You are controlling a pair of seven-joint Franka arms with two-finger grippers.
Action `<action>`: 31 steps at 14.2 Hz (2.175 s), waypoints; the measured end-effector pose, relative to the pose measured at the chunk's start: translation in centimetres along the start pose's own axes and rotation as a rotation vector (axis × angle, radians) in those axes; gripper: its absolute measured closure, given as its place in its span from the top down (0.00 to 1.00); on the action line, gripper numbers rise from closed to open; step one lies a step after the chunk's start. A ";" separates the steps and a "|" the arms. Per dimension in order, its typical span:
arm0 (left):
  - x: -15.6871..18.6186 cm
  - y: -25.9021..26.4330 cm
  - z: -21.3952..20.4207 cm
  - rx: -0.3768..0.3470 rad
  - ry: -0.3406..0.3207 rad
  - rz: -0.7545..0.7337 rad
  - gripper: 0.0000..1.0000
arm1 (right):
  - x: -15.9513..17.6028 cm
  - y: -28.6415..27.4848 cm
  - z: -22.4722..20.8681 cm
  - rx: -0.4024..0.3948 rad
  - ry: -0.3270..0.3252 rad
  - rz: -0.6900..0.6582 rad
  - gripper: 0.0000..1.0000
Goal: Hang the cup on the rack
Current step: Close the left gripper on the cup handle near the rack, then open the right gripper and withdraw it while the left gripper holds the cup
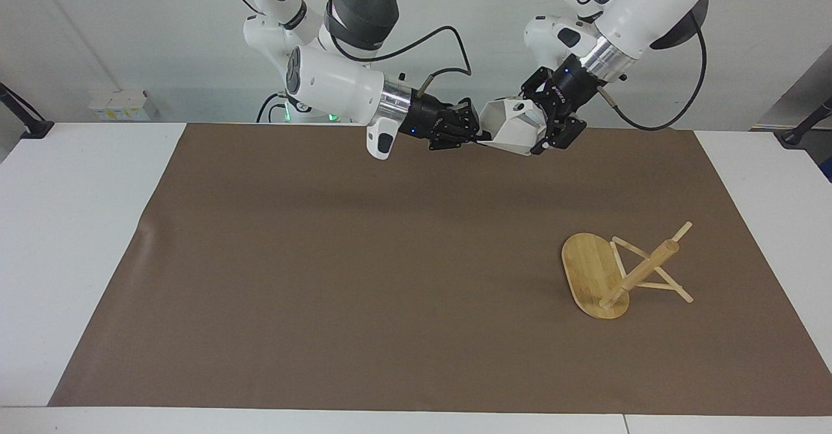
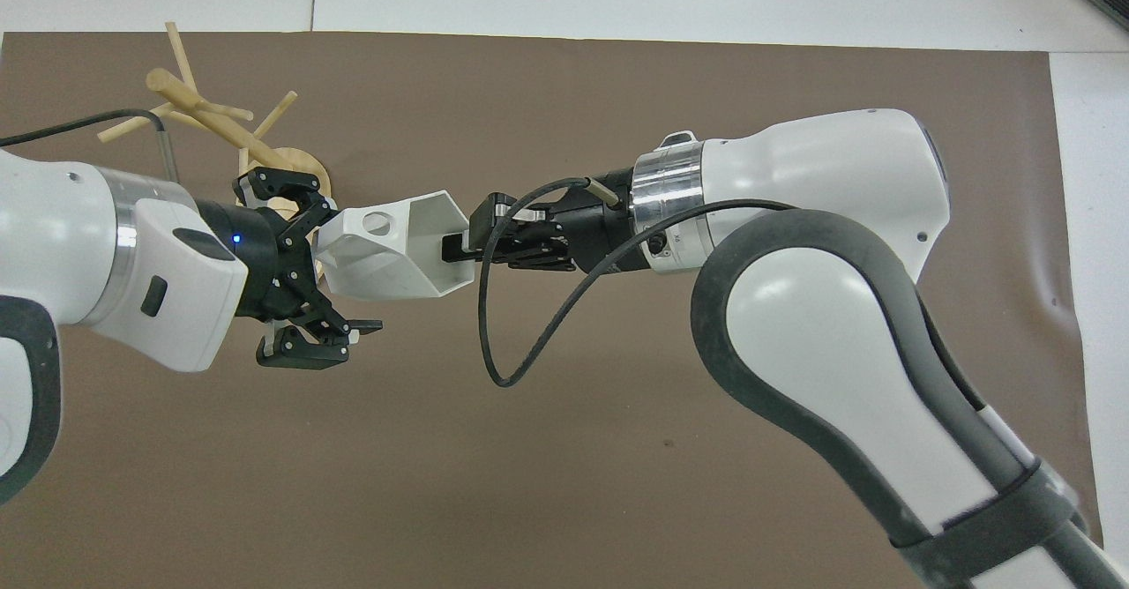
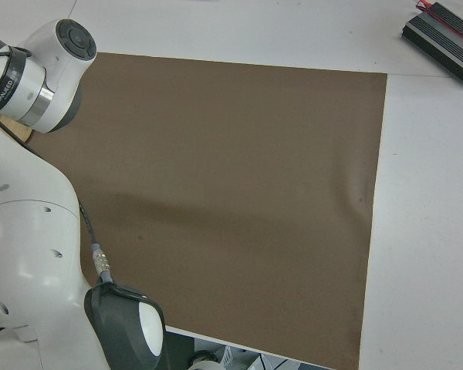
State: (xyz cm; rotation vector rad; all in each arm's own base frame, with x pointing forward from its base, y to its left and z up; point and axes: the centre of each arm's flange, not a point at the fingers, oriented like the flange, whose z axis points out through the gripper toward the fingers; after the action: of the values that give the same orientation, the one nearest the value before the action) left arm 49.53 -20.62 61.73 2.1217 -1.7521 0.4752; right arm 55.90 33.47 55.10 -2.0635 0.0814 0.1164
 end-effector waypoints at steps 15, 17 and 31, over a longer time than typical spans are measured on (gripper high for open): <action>-0.3 -0.3 0.3 0.007 0.001 -0.055 0.70 | 0.1 -0.1 0.0 0.002 0.013 0.003 0.53; -0.4 -0.3 0.3 0.007 0.001 -0.083 0.70 | 0.1 -0.1 0.0 0.003 0.014 0.003 0.75; -4.8 -3.4 2.1 0.150 -0.099 -0.691 0.70 | 2.3 1.8 -2.5 -0.230 0.140 -0.133 1.00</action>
State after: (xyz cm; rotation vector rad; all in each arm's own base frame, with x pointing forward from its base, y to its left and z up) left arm 52.09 -16.83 57.42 2.6977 -0.9336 0.3116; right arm 58.07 30.35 54.41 -2.2985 0.0166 -0.1054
